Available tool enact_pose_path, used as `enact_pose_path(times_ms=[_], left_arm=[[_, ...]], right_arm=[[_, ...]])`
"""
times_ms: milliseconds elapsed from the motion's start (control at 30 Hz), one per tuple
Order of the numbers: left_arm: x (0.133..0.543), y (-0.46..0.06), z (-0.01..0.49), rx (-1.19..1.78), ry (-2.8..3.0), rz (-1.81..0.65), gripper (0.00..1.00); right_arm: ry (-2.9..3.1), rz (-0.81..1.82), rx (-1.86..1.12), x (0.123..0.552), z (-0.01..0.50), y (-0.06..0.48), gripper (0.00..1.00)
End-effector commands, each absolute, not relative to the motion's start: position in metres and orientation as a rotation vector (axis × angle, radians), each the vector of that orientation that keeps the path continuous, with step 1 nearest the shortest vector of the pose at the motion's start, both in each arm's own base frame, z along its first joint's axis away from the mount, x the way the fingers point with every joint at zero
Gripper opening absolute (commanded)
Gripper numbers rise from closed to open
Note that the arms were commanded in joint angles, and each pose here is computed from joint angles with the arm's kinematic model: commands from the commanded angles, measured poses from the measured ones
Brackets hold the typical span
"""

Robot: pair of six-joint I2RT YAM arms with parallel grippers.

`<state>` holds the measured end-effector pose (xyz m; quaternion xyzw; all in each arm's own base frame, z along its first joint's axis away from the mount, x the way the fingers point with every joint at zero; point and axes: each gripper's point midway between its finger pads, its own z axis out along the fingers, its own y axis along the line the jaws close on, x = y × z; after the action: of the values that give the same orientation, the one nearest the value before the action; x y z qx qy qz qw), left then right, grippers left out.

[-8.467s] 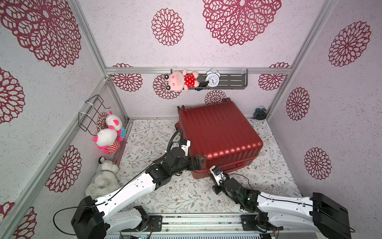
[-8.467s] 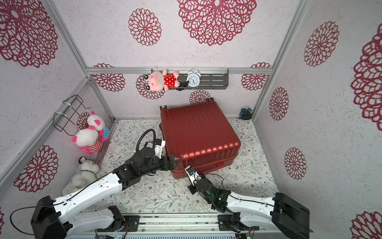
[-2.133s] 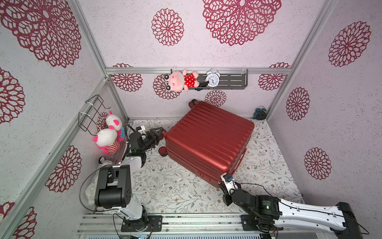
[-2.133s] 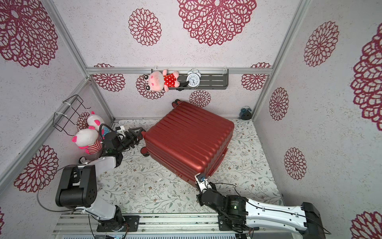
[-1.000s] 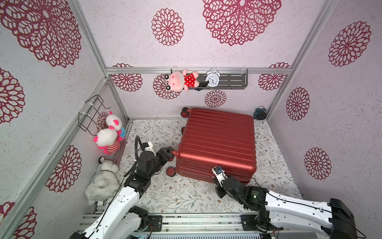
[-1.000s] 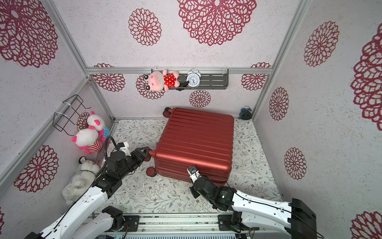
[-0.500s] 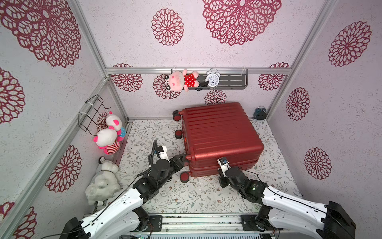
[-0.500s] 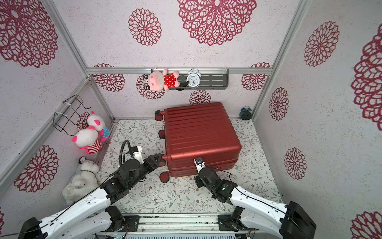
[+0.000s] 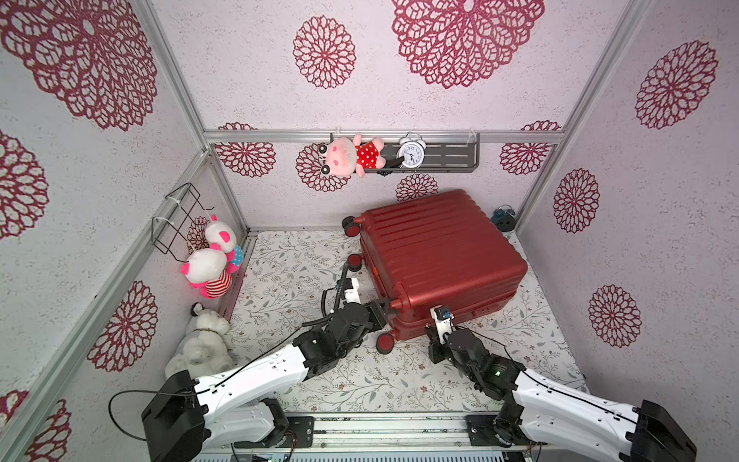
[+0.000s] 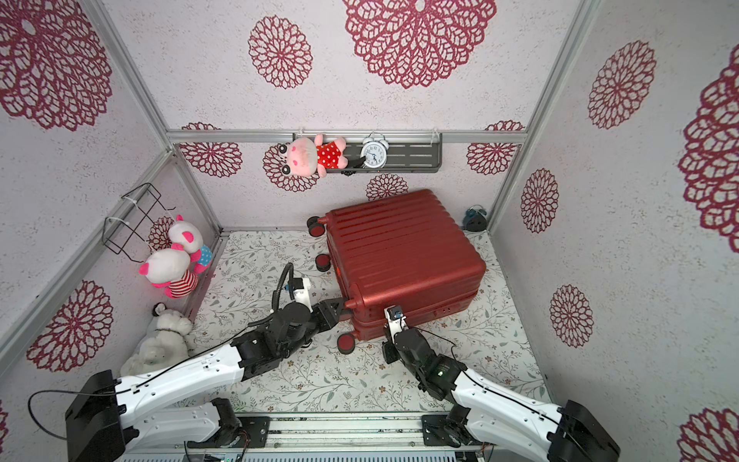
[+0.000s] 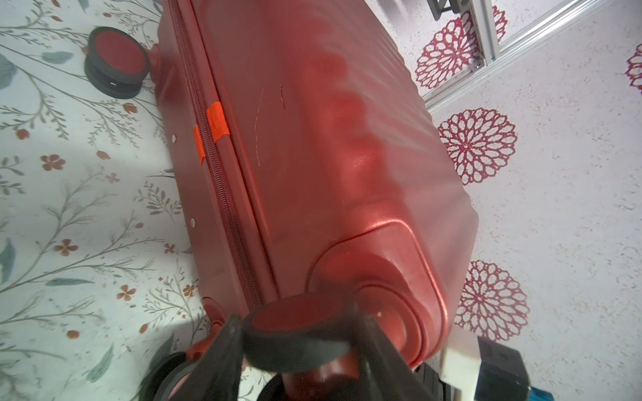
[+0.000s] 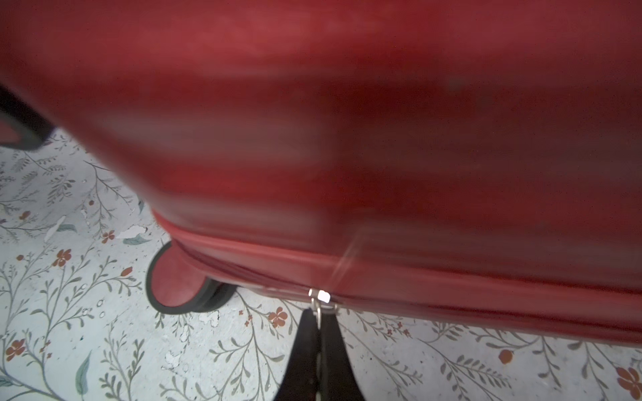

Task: Open the suitcase zippers
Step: Unzip the zipper on the suitcase.

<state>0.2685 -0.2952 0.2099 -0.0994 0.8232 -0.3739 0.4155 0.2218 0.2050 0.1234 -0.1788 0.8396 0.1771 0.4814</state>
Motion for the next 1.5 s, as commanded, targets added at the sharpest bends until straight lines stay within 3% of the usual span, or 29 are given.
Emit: enact_pose_path(times_ms=[0, 300, 533, 667, 1100, 1467], left_arm=[[0.223, -0.367, 0.206, 0.030, 2.159, -1.201, 0.37], [0.227, -0.392, 0.209, 0.044, 2.129, -1.262, 0.41], [0.231, -0.379, 0.206, 0.043, 2.165, -1.122, 0.80], [0.232, -0.367, 0.209, 0.039, 2.169, -1.060, 0.87], [0.228, -0.318, 0.248, 0.064, 2.130, -0.897, 0.91], [0.248, -0.308, 0.282, 0.149, 2.151, -1.044, 0.93]], right_arm=[[1.943, 0.698, -0.522, 0.200, 0.152, 0.245, 0.00], [1.962, 0.660, -0.498, 0.200, 0.146, 0.241, 0.00], [1.982, 0.667, -0.421, 0.201, 0.141, 0.234, 0.00], [2.017, 0.673, -0.402, 0.199, 0.130, 0.231, 0.00], [2.003, 0.684, -0.376, 0.195, 0.132, 0.222, 0.00], [1.973, 0.625, -0.357, 0.194, 0.144, 0.204, 0.00]])
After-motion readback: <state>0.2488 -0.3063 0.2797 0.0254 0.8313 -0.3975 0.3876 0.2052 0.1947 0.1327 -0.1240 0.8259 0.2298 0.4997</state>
